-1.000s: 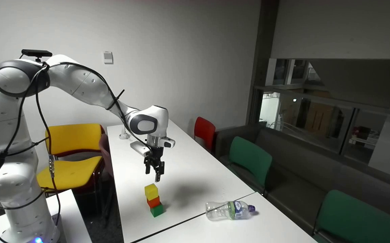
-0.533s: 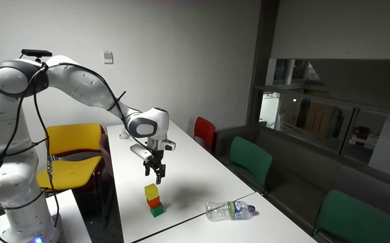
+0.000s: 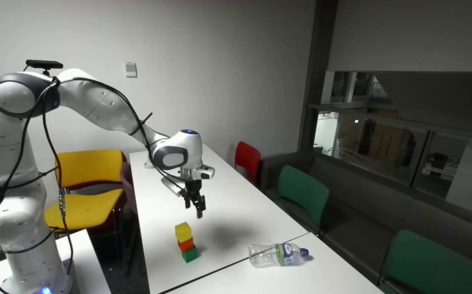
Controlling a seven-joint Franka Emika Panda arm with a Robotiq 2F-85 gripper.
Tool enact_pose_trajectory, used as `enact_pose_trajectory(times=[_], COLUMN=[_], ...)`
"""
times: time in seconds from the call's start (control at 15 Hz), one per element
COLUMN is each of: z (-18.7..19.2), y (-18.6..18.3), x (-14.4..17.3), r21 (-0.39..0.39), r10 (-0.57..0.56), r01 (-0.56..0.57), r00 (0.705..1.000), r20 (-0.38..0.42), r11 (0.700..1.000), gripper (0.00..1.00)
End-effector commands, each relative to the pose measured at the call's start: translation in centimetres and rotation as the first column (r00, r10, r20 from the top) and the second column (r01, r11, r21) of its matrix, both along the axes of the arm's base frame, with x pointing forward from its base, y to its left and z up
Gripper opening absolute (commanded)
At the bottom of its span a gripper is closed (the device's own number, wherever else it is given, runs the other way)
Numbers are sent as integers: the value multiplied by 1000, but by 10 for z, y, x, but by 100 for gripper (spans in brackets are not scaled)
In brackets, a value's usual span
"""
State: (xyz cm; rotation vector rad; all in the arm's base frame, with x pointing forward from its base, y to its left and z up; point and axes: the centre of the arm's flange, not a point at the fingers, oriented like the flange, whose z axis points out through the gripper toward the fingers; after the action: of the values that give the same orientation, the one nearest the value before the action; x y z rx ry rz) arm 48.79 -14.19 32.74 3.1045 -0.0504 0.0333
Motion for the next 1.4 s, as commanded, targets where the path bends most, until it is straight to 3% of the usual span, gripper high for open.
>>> enact_pose_trajectory(times=[0.0,0.6,1.33], z=[-15,-46,-70], y=[-5,-24,-13], x=[-5,-22,-21], r21=[-19,-11,16], r10=[-49,-131,-93], r01=[50,131,94], r00=[997,991,992], r20=[54,-3,-89], r11=[999,991,995], gripper=[100,100,100])
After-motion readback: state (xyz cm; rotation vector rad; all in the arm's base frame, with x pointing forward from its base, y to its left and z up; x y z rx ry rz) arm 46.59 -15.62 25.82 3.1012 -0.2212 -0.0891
